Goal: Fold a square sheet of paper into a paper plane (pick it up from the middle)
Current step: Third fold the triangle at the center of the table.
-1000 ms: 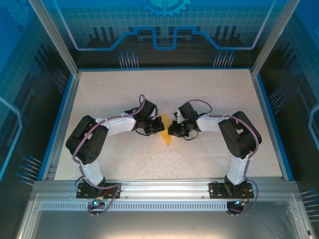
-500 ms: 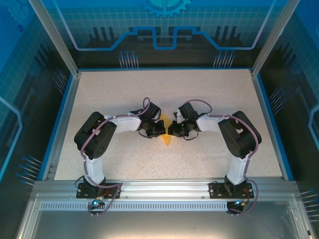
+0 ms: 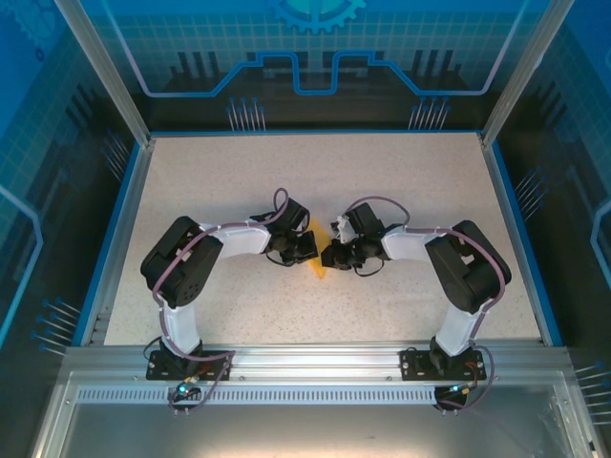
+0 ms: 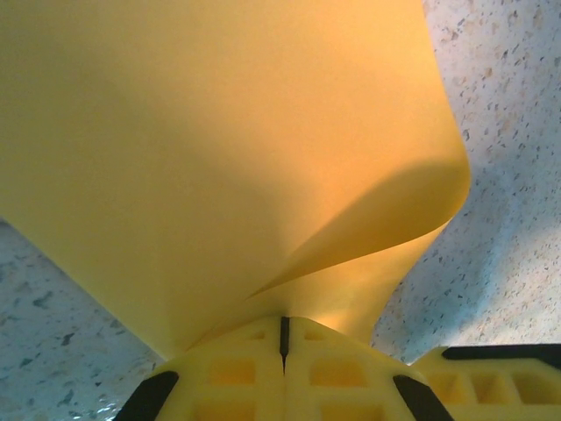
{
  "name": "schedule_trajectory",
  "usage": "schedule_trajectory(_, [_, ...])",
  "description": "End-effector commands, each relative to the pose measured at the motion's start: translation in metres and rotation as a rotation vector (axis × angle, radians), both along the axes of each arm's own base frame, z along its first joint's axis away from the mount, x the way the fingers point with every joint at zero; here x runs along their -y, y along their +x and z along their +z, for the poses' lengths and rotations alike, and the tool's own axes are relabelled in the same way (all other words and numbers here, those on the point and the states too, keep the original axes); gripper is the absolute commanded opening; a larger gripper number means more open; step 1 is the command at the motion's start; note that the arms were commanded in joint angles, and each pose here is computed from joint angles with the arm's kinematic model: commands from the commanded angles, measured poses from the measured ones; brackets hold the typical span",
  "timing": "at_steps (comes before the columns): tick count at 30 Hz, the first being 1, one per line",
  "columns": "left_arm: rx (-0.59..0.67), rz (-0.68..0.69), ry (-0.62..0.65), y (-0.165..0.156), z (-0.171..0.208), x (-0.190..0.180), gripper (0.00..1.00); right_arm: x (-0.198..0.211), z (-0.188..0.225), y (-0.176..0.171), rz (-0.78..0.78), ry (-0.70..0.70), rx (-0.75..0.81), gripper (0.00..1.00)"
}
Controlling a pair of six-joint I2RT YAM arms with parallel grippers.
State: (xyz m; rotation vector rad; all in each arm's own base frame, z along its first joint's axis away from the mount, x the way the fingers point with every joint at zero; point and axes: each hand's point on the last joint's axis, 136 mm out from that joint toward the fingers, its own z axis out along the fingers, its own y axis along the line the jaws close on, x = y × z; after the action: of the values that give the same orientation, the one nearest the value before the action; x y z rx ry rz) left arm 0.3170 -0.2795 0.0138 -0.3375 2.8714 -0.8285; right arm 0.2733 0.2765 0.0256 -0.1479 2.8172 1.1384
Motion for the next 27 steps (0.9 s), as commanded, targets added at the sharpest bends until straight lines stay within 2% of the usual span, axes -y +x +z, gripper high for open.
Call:
schedule_trajectory(1, [-0.103, 0.030, 0.114, -0.028, -0.029, -0.024, 0.03, -0.002, -0.013, -0.014, 0.036, -0.007, -0.044, 0.14])
schedule_trajectory(9, [-0.099, 0.031, 0.113, -0.028, -0.027, -0.024, 0.03, 0.009, -0.026, -0.019, 0.023, -0.109, -0.077, 0.12])
schedule_trajectory(17, [-0.096, 0.033, 0.108, -0.027, -0.026, -0.023, 0.03, -0.011, -0.001, -0.027, 0.098, -0.034, -0.019, 0.12])
schedule_trajectory(27, [-0.097, 0.034, 0.110, -0.027, -0.026, -0.023, 0.03, 0.003, -0.030, -0.049, 0.093, -0.100, -0.116, 0.12])
